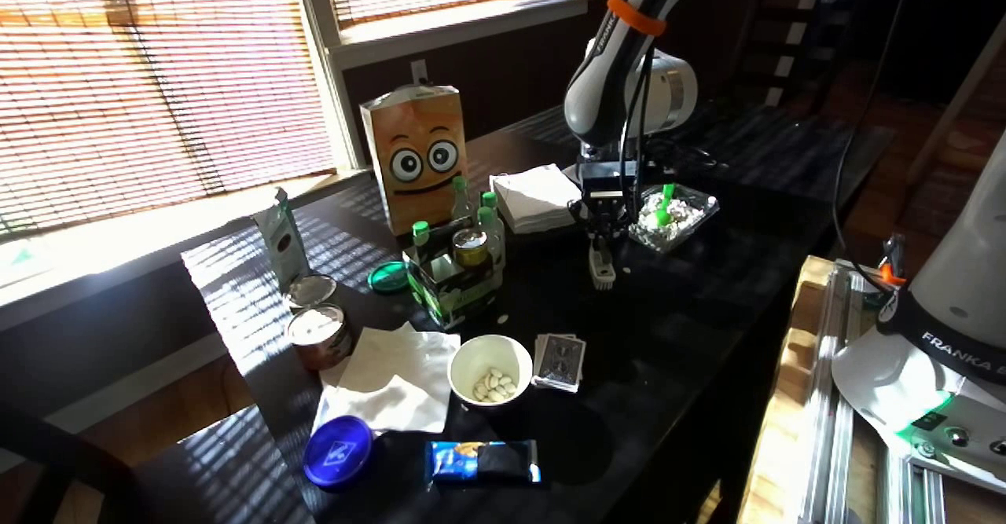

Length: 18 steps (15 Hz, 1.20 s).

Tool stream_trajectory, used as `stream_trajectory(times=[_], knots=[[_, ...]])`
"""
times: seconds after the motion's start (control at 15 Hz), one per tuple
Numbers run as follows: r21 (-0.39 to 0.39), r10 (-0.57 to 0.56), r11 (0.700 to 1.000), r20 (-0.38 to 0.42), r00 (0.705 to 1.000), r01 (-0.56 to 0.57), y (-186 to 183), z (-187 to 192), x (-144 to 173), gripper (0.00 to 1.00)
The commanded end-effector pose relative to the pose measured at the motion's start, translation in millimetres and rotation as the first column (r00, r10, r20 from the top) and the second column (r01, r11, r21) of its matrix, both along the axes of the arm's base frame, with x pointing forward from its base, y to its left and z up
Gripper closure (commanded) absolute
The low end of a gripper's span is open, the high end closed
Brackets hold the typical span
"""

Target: Use the brush to sweep the white objects to the right

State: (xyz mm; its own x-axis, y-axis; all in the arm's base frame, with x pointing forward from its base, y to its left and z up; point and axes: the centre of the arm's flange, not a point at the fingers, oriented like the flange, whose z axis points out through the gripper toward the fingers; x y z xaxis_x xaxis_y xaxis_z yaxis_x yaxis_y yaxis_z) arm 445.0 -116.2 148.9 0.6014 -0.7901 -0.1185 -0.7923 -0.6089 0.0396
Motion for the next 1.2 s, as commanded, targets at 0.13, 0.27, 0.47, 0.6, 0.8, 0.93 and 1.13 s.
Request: stream_trajectory(times=[0.13, 0.27, 0.47, 0.6, 0.8, 0.93, 1.13], knots=[[-0.016, 0.028, 0.999, -0.074, 0.997, -0.029, 1, -12, -23, 0.94], [0.016, 0.035, 0.999, 0.011, 0.999, -0.035, 12, -9, -15, 0.94], [0.065, 0.008, 0.998, 0.14, 0.99, -0.017, 38, 8, -3, 0.94], [0.131, -0.044, 0.991, 0.211, 0.976, 0.017, 67, 20, 4, 0.94], [0.213, -0.127, 0.975, 0.287, 0.949, 0.066, 94, 31, 11, 0.94], [0.251, -0.173, 0.964, 0.317, 0.933, 0.093, 105, 36, 14, 0.94], [0.278, -0.194, 0.955, 0.305, 0.932, 0.108, 112, 28, 20, 0.94]])
